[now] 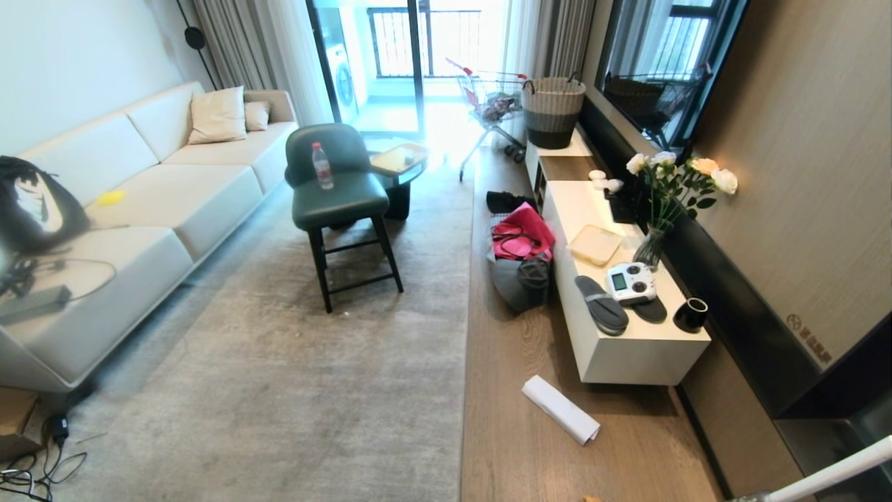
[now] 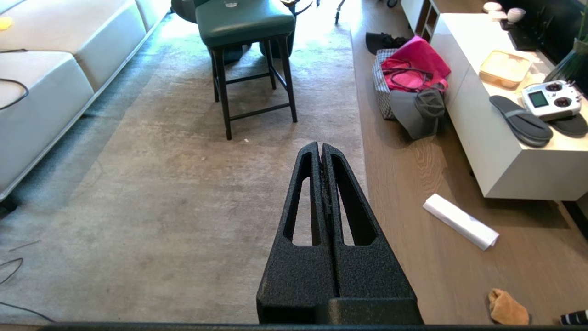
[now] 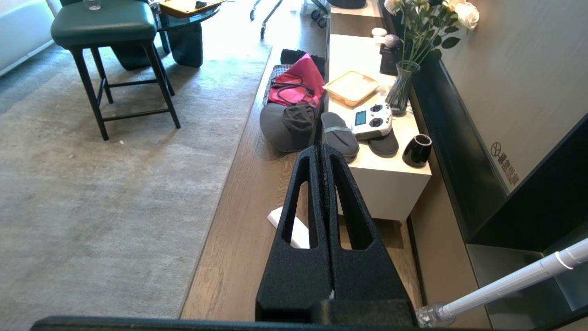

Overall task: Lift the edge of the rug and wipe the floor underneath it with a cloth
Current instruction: Lift up the carpet

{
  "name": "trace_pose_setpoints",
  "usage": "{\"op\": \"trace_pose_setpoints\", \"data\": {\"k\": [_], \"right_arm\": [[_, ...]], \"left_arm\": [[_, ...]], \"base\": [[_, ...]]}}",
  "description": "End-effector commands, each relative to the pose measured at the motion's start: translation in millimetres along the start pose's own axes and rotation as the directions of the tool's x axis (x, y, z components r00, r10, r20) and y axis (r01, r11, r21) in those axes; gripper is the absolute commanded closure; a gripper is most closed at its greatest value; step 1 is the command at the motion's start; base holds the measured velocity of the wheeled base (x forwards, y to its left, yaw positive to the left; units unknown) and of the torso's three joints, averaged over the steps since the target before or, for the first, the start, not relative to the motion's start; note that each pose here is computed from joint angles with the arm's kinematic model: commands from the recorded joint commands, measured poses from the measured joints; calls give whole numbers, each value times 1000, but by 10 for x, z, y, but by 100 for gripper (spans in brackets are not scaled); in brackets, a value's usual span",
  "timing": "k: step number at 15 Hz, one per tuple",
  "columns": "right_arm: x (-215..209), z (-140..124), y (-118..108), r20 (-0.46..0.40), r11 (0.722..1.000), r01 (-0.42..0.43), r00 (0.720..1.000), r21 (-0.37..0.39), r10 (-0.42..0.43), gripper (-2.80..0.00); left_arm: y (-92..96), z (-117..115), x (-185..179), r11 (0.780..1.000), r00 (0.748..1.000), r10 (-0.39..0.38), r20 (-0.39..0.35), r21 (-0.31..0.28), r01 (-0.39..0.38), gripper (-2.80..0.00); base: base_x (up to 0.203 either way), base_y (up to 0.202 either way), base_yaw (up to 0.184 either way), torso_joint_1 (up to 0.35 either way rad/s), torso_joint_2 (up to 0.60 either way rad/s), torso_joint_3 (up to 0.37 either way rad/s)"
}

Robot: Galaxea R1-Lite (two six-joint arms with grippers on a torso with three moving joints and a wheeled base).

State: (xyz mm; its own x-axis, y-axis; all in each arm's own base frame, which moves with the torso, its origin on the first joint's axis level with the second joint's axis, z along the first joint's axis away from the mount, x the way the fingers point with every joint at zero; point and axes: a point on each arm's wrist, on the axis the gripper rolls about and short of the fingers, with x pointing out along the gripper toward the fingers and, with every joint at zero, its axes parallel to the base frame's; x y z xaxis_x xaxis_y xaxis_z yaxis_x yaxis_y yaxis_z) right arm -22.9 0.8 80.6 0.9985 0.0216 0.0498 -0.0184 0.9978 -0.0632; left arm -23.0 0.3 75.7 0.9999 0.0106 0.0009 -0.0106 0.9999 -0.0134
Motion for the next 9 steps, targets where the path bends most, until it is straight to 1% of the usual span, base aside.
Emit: {"op": "trace_pose_setpoints", "data": {"k": [1, 9], "right_arm": [[0, 1, 0, 1, 1000, -1, 1000, -1, 1, 0], [0, 1, 0, 1, 1000, 0, 1000, -1, 0, 0]], "left_arm": [[0, 1, 0, 1000, 1000, 0, -1, 0, 0, 0], [0, 1, 0, 1000, 1000, 0, -1, 0, 0, 0]], "base": [[0, 0, 0, 0, 0, 0], [0, 0, 0, 0, 0, 0]]}}
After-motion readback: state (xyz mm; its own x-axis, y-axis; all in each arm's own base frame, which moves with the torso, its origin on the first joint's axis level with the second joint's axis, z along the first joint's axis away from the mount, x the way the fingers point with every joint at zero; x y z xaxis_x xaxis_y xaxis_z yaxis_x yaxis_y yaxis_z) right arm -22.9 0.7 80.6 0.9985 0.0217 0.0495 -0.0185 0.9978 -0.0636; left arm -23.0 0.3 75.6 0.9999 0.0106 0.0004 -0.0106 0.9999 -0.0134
